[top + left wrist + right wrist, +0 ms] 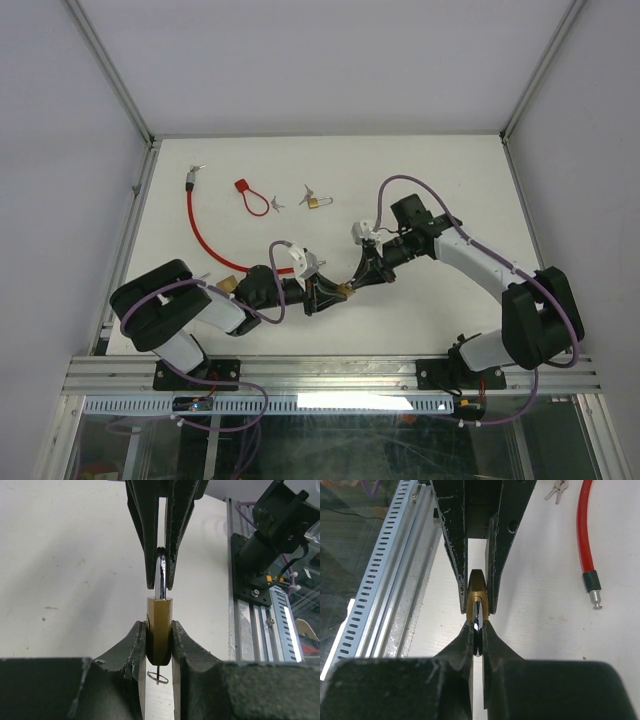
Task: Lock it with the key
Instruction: Lock the lock.
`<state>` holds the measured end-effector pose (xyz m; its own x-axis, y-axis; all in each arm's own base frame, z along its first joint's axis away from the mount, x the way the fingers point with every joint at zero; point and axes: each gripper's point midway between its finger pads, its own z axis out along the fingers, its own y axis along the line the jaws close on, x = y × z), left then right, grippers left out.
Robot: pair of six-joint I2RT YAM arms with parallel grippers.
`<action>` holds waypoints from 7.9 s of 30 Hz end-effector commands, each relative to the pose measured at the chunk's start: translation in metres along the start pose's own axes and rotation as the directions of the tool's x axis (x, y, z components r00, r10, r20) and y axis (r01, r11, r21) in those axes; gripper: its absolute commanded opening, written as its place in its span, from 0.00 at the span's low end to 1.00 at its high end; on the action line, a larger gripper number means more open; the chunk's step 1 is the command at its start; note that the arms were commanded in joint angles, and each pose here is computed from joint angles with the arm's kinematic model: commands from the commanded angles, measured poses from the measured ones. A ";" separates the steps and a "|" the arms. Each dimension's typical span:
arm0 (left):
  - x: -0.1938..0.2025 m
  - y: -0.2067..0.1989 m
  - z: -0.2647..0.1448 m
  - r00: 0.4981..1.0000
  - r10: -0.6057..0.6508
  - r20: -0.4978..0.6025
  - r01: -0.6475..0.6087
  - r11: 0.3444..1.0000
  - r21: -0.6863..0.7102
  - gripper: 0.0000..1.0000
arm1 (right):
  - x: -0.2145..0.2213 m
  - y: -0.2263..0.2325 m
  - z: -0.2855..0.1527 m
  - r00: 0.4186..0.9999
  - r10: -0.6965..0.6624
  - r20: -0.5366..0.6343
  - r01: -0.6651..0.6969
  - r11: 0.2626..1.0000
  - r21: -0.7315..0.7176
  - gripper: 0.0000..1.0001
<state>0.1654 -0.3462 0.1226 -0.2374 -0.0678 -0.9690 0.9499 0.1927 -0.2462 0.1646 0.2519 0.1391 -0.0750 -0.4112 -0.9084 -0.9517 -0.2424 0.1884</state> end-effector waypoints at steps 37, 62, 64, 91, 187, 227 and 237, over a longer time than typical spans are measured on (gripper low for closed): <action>-0.082 0.058 -0.042 0.909 0.289 0.300 -0.212 0.941 -0.264 0.00 | 0.081 0.058 0.119 0.876 0.078 -0.476 -0.228 0.936 -0.267 0.00; -0.076 0.070 -0.066 0.896 0.358 0.264 -0.261 0.904 -0.340 0.00 | 0.127 0.069 0.098 0.731 0.081 -0.678 -0.320 0.918 -0.234 0.00; -0.078 0.070 -0.068 0.893 0.361 0.267 -0.260 0.901 -0.346 0.00 | 0.128 0.069 0.100 0.728 0.085 -0.680 -0.326 0.915 -0.235 0.00; -0.054 0.054 -0.048 0.933 0.283 0.223 -0.249 0.954 -0.170 0.00 | 0.032 -0.028 0.054 0.954 0.181 -0.240 -0.167 0.983 0.079 0.08; 0.016 0.065 -0.027 0.990 0.134 -0.053 -0.132 0.990 0.042 0.00 | 0.043 -0.011 0.086 0.962 -0.083 -0.259 0.063 0.994 -0.087 0.00; -0.032 0.073 -0.045 0.994 0.043 0.098 -0.025 0.983 -0.184 0.53 | 0.028 -0.011 0.059 0.942 0.174 -0.286 -0.204 0.976 -0.079 0.00; -0.075 0.047 -0.066 0.976 -0.046 0.214 0.090 0.976 -0.199 0.71 | -0.005 -0.013 0.010 0.971 0.158 -0.177 -0.167 0.985 -0.033 0.00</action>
<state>0.2145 -0.2756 0.1662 -0.1911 -0.2137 -0.9580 0.8967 0.3589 -0.2589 0.1697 0.2583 0.0848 -0.1981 -0.7050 -0.6810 -0.9020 -0.1407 0.4081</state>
